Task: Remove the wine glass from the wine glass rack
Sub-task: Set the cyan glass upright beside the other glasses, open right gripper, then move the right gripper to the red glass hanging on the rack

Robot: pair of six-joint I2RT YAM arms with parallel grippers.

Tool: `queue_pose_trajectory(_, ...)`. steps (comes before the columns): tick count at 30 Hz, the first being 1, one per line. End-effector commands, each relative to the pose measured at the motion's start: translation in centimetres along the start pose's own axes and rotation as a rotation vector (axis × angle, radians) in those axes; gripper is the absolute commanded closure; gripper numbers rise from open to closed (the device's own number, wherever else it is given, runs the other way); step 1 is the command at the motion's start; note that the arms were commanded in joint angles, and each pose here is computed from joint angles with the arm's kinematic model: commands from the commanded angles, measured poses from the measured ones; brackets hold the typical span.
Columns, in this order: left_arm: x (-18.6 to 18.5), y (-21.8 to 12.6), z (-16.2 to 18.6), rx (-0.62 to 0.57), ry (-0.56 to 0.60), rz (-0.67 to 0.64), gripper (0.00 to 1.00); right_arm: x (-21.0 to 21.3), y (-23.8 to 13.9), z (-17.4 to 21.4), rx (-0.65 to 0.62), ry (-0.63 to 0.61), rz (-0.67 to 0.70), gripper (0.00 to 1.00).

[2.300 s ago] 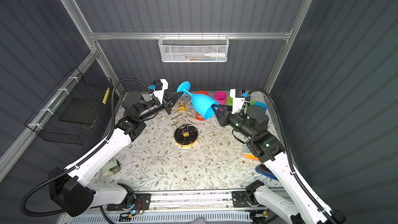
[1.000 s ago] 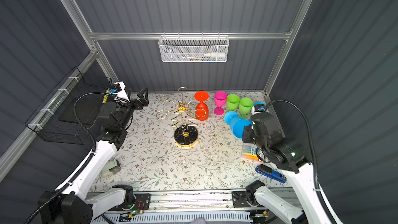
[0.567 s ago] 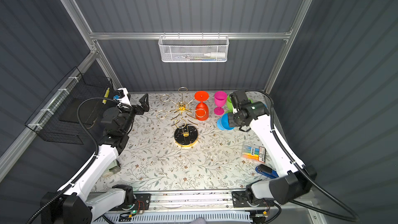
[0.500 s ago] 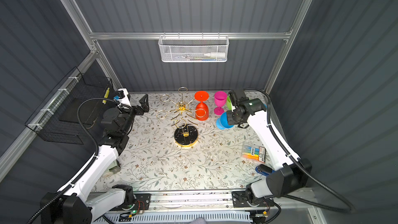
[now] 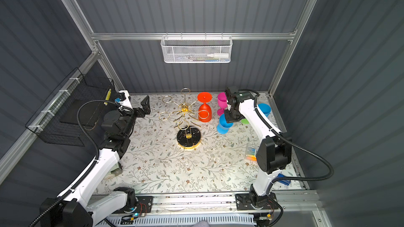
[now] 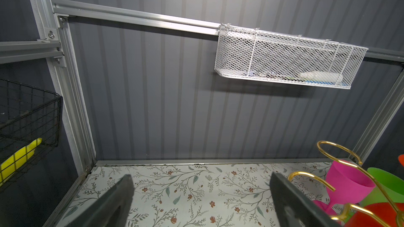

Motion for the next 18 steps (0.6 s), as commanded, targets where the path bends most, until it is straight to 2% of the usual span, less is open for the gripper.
queue_pose_trajectory(1, 0.5, -0.5, -0.3, -0.021, 0.027, -0.021, 0.02, -0.3, 0.0, 0.1, 0.025, -0.021, 0.012, 1.00)
queue_pose_trajectory(8, 0.5, -0.5, -0.2, -0.015, 0.033, -0.023, 0.02, -0.2, 0.6, -0.2, 0.030, -0.018, -0.008, 0.99)
queue_pose_trajectory(16, 0.6, -0.5, -0.1, -0.012, 0.042, -0.027, 0.02, -0.1, -0.5, -1.1, -0.029, 0.003, -0.045, 0.90)
queue_pose_trajectory(18, 0.6, -0.5, -0.1, -0.013, 0.044, -0.031, 0.01, -0.2, -1.1, -1.4, -0.056, 0.012, -0.054, 0.85)
Point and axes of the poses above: each gripper's point midway between its finger pads, its own y axis out along the fingers, its own x axis along the line the jaws close on, z = x × y, the point moved 3 cm from there along -y, back along the fingers, and after that the axes turned 7 degrees about -y, right-handed, at the moved point
